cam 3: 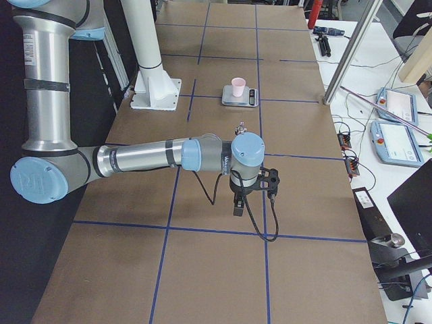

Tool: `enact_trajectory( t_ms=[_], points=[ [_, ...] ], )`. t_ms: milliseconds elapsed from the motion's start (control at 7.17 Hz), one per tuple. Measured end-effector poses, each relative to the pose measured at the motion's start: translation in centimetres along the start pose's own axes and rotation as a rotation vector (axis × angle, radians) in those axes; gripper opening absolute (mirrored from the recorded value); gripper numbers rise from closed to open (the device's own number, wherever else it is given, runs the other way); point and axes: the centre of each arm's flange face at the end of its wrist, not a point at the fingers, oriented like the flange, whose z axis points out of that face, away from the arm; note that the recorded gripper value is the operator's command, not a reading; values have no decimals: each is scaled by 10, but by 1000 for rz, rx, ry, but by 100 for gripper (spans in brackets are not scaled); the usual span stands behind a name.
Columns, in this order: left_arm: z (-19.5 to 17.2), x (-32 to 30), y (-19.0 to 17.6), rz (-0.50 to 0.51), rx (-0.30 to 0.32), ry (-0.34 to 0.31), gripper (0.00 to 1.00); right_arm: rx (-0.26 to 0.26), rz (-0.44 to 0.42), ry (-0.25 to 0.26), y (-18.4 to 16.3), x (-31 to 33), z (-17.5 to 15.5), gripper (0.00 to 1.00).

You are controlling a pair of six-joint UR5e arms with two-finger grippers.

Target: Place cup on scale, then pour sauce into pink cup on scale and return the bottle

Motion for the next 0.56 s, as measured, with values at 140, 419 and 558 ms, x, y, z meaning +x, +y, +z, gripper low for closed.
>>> enact_trajectory(
  t_ms=[140,419,558],
  points=[
    [0,0,0,-3,0,2,100,-1,1,-2,0,0,0,100],
    [0,2,0,-4,2,14,100,-1,0,-3,1,0,0,100],
    [0,2,0,-4,2,17,100,-1,0,-3,1,0,0,100]
  ],
)
